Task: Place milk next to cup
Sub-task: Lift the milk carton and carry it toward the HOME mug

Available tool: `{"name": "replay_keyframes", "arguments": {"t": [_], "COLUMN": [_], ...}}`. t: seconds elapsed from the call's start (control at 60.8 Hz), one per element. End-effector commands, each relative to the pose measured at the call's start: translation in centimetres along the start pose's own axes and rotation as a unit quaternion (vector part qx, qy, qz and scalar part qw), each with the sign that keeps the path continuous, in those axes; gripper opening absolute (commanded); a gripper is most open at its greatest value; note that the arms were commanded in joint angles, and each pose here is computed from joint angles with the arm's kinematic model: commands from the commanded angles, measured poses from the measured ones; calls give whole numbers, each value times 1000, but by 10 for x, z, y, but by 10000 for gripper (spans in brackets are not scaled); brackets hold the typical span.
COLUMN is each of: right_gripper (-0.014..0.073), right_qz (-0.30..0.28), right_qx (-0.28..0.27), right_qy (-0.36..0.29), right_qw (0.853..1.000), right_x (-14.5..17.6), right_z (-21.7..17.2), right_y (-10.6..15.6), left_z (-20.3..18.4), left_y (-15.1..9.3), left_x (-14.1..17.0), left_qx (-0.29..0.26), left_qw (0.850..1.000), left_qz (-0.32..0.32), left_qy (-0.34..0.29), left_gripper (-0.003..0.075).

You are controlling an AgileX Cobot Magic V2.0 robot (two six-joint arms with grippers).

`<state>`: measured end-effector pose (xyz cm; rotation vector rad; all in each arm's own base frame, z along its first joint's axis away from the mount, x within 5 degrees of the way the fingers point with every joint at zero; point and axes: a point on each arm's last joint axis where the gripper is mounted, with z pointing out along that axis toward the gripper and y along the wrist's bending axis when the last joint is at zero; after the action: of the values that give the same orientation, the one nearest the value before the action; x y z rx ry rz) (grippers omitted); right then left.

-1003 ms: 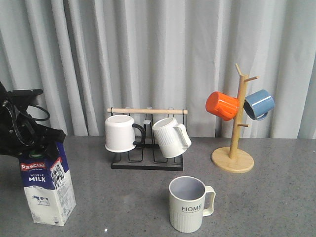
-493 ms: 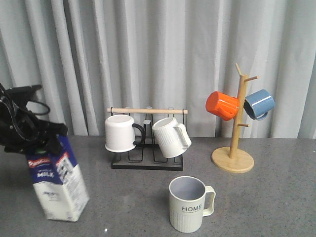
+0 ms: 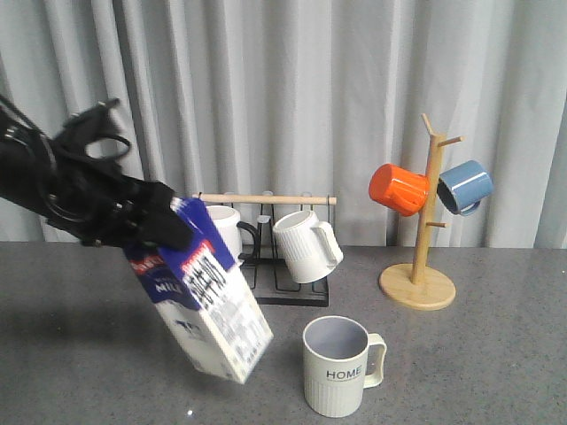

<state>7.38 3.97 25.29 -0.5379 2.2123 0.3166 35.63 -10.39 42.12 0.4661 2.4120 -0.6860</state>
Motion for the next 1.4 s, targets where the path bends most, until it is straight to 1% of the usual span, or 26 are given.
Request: {"name": "replay_keyframes", "arguments": {"t": [0.0, 0.066, 0.345, 0.427, 0.625, 0.756, 0.888, 0.986, 1.118, 1.233, 1.282, 1.381], "right_gripper": [-5, -5, -5, -5, -5, -5, -5, -5, -5, -5, -5, -5], "right_qz": [1, 1, 2, 2, 2, 2, 2, 2, 2, 2, 2, 2], "right_qx": [6, 6, 6, 6, 6, 6, 6, 6, 6, 6, 6, 6], "right_qy": [-39, -39, -39, -39, -39, -39, -39, -39, -39, -39, -39, -39], "right_qw": [999, 999, 999, 999, 999, 999, 999, 999, 999, 999, 999, 999], "right_x": [-12, -12, -12, -12, -12, -12, -12, -12, -12, -12, -12, -12], "right_z": [-4, -4, -4, -4, -4, -4, -4, -4, -4, -4, -4, -4], "right_y": [-1, -1, -1, -1, -1, -1, -1, -1, -1, -1, -1, -1], "left_z": [-9, 2, 42, 48, 50, 50, 50, 50, 50, 49, 48, 48], "left_y": [-28, -34, -48, -48, -52, -52, -52, -52, -53, -53, -53, -53], "left_x": [-5, -3, 3, 5, 5, 5, 6, 6, 8, 8, 8, 8], "left_qx": [14, 13, -11, -20, -16, -16, -16, -16, -15, -15, -15, -14], "left_qw": [999, 999, 996, 995, 994, 994, 994, 994, 994, 994, 994, 994], "left_qz": [34, 41, 81, 88, 93, 93, 93, 93, 93, 93, 93, 93], "left_qy": [-30, -15, 40, 47, 48, 49, 51, 53, 61, 62, 61, 61], "left_gripper": [20, 20, 21, 22, 29, 58, 127, 212, 353, 454, 489, 530]}}
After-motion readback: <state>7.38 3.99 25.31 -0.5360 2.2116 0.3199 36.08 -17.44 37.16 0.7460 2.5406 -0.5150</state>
